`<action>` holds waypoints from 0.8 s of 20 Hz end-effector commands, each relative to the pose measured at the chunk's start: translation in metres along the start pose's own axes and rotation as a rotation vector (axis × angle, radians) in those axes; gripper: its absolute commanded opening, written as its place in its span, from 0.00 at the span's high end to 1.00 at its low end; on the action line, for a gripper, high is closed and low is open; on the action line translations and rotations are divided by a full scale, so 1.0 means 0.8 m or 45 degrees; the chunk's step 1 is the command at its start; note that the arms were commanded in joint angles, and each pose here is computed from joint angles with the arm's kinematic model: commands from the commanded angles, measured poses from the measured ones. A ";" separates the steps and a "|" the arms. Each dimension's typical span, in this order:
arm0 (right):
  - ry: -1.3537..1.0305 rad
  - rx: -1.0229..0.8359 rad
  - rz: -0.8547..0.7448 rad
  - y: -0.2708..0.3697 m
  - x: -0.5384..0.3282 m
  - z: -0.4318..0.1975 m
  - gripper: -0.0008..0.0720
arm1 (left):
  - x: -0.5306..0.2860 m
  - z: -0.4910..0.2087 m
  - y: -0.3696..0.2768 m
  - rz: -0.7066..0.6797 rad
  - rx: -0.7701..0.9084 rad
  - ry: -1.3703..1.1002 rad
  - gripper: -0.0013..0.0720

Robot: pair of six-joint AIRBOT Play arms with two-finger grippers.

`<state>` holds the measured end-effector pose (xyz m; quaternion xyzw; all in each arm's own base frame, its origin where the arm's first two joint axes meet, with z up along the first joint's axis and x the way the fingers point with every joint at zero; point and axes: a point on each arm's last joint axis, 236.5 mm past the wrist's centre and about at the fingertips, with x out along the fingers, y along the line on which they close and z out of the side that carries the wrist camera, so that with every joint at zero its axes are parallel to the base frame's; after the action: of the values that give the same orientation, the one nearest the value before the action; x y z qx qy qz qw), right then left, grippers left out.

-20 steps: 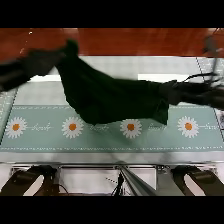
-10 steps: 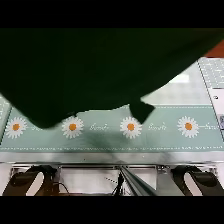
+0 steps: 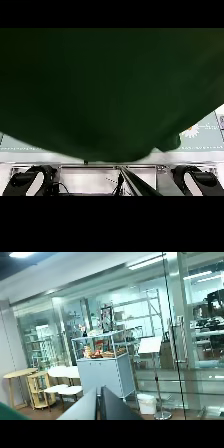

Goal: Fold the shirts.

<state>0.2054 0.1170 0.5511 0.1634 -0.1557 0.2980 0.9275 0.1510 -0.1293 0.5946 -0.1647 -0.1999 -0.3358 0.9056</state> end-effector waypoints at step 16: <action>1.205 0.428 -0.397 -0.345 0.091 -0.491 0.95 | 0.146 -0.522 0.275 0.152 -0.759 1.083 0.95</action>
<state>0.4884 0.1043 0.2520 0.1992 0.2573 0.2377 0.9152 0.4508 -0.1819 0.3362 -0.2602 0.2102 -0.3557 0.8727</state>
